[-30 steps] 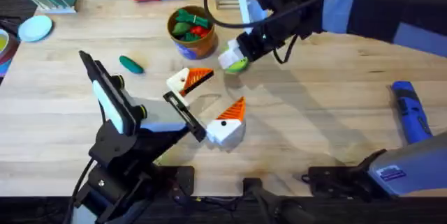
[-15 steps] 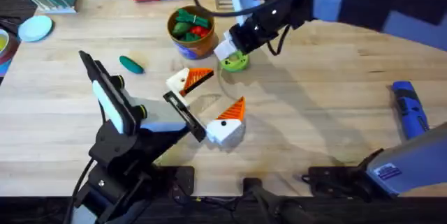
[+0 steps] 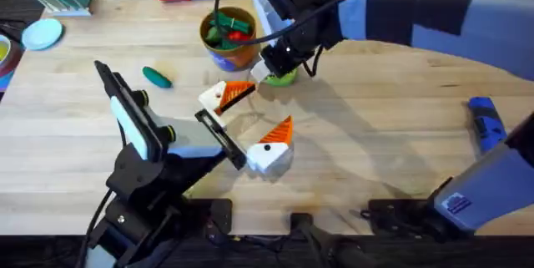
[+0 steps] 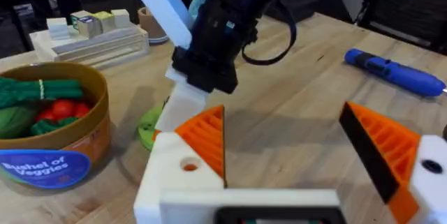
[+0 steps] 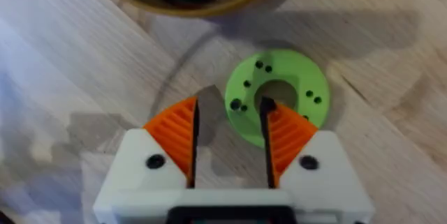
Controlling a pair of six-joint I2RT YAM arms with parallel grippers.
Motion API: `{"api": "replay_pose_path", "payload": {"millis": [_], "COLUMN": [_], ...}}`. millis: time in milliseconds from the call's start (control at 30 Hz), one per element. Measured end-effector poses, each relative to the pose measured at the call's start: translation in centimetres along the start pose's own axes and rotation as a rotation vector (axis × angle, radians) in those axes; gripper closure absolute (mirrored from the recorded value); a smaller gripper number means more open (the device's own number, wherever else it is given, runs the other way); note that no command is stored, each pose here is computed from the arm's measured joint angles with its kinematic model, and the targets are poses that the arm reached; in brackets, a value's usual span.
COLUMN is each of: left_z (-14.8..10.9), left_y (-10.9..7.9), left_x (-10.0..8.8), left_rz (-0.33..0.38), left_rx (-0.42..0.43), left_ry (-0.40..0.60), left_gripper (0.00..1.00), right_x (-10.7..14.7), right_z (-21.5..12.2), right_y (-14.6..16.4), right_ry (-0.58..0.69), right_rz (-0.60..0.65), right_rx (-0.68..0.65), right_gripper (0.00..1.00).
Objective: Pick up the gripper from the table and insert it into the empty holder that is missing its gripper. Then pick up a screw, insert it into the mounting hole, and use the screwdriver to tighten it. Finally, clean up the table by picking up the vegetable and placing it into the bucket.
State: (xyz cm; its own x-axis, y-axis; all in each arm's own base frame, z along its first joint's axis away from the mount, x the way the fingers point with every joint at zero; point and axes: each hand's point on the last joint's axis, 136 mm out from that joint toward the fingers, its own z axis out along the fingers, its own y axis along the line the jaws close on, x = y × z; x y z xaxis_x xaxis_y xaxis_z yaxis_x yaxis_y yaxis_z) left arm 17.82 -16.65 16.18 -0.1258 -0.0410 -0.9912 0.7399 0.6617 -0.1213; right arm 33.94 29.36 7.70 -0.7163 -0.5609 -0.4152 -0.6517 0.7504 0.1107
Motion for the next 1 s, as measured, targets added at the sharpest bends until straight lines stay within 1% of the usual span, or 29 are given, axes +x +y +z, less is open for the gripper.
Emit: {"api": "replay_pose_path", "payload": {"millis": [67, 167, 267, 367, 433, 633, 767, 1000], "left_z": [0.0, 0.0, 0.0, 0.0, 0.0, 0.0, 0.0, 0.0], "left_y": [0.0, 0.0, 0.0, 0.0, 0.0, 0.1, 0.3, 0.5], "left_x": [0.0, 0.0, 0.0, 0.0, 0.0, 0.0, 0.0, 0.0], "left_rz": [0.000, 0.000, 0.000, 0.000, 0.000, 0.000, 0.000, 0.000], "left_rx": [0.000, 0.000, 0.000, 0.000, 0.000, -0.008, -0.020, -0.026], "left_ry": [0.000, 0.000, 0.000, 0.000, 0.000, -0.001, -0.002, -0.002], "left_gripper": [0.008, 0.008, 0.008, 0.008, 0.008, 0.008, 0.008, 0.008], "right_x": [-0.2, 0.0, 0.4, 0.4, 0.2, 0.2, 0.3, 0.4], "right_z": [0.1, 0.4, 1.1, 1.8, 1.8, 1.8, 1.8, 1.4], "right_y": [0.1, 0.1, 0.0, -0.3, -0.5, -0.7, -0.8, -0.7], "right_ry": [-0.007, 0.003, 0.021, 0.021, 0.015, 0.015, 0.015, 0.037], "right_rz": [-0.004, -0.005, -0.003, 0.002, 0.008, 0.011, 0.015, 0.017], "right_rx": [0.001, 0.003, 0.004, 0.021, 0.034, 0.045, 0.047, 0.048], "right_gripper": [0.538, 0.591, 0.703, 0.854, 0.906, 0.914, 0.991, 0.995]}}
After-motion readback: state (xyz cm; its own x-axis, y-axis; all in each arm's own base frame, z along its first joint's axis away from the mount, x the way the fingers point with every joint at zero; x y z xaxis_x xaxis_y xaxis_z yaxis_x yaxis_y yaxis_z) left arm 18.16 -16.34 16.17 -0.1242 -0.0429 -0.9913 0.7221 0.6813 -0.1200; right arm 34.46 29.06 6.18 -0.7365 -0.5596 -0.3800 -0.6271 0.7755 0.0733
